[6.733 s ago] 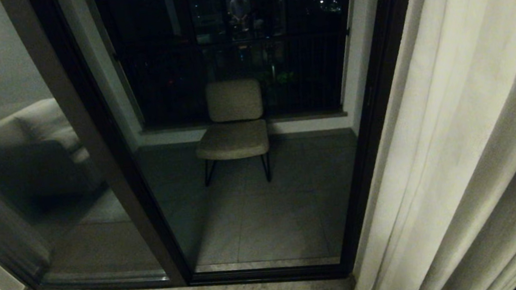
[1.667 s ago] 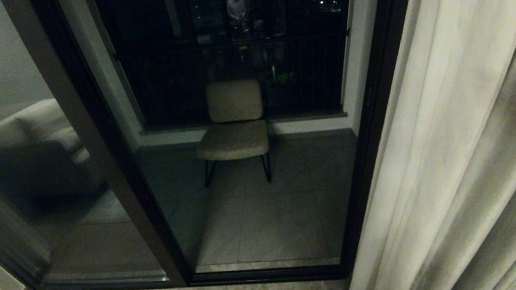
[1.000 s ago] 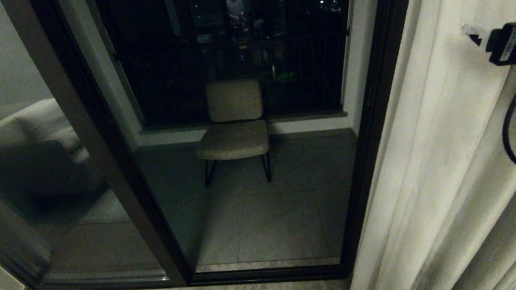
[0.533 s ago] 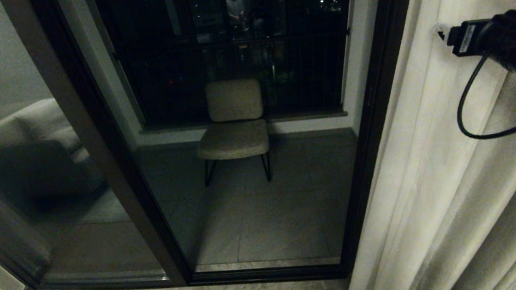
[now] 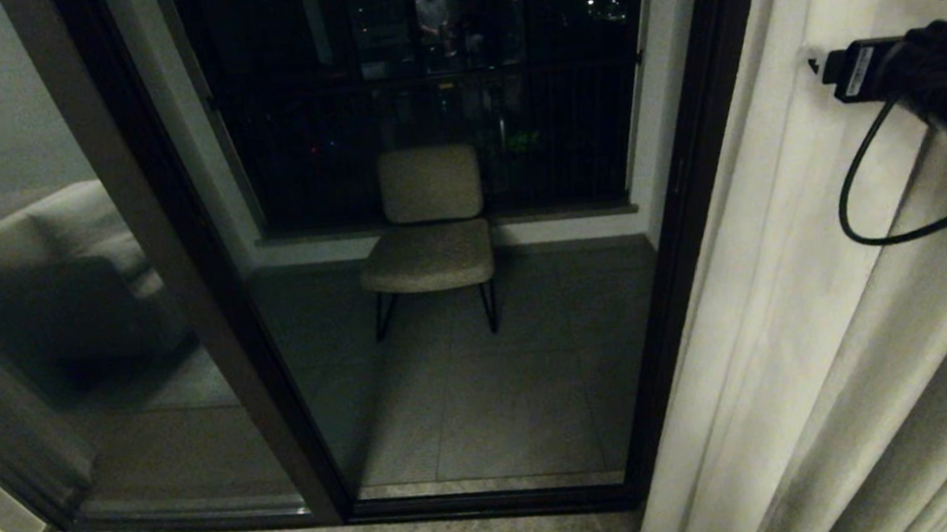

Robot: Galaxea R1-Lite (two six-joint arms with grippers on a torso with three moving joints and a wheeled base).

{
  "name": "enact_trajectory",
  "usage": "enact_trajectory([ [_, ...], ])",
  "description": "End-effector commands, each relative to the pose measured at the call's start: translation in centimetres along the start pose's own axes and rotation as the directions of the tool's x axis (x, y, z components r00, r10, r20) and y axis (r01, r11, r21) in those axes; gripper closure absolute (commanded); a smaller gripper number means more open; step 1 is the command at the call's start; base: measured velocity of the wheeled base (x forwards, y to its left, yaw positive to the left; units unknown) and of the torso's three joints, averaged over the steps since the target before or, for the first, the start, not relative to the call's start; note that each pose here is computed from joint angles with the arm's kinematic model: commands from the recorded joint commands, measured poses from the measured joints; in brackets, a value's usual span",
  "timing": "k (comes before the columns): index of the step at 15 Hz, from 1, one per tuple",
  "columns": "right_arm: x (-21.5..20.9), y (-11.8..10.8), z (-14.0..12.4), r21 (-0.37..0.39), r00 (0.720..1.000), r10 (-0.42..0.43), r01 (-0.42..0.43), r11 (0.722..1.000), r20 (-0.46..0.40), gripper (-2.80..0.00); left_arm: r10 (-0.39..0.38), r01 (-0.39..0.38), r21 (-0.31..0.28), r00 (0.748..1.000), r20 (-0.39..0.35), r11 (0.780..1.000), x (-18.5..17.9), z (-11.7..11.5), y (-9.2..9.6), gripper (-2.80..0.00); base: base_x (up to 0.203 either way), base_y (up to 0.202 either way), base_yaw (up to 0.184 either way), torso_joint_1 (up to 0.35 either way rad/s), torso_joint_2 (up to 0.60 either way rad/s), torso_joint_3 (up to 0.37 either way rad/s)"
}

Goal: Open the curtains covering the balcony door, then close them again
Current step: Close the inner curtains on both sides

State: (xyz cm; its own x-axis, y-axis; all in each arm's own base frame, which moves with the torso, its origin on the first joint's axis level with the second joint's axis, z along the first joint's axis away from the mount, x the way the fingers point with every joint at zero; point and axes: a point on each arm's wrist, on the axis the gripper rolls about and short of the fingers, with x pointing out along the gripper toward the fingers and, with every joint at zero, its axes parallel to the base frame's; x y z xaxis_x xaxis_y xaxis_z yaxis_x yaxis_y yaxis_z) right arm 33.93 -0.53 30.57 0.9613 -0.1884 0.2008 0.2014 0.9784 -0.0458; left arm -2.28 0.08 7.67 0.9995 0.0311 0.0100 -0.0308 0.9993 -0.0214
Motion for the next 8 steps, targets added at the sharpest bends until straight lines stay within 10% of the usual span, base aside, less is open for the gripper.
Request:
enact_trajectory([
  [1,-2.1,-0.5,2.2,-0.003,0.999,-0.002,0.002,1.0,0.047,-2.8,0.0,0.0,0.0,1.0,0.001,1.0,0.0,0.0,0.0,0.0,0.0,0.0,0.0,0.0,0.0,0.0],
  [8,-10.3,-2.9,4.0,-0.027,0.999,-0.032,0.033,0.999,0.027,-2.8,0.001,-0.001,0.0,1.0,0.002,1.0,0.0,0.0,0.0,0.0,0.0,0.0,0.0,0.0,0.0,0.0],
])
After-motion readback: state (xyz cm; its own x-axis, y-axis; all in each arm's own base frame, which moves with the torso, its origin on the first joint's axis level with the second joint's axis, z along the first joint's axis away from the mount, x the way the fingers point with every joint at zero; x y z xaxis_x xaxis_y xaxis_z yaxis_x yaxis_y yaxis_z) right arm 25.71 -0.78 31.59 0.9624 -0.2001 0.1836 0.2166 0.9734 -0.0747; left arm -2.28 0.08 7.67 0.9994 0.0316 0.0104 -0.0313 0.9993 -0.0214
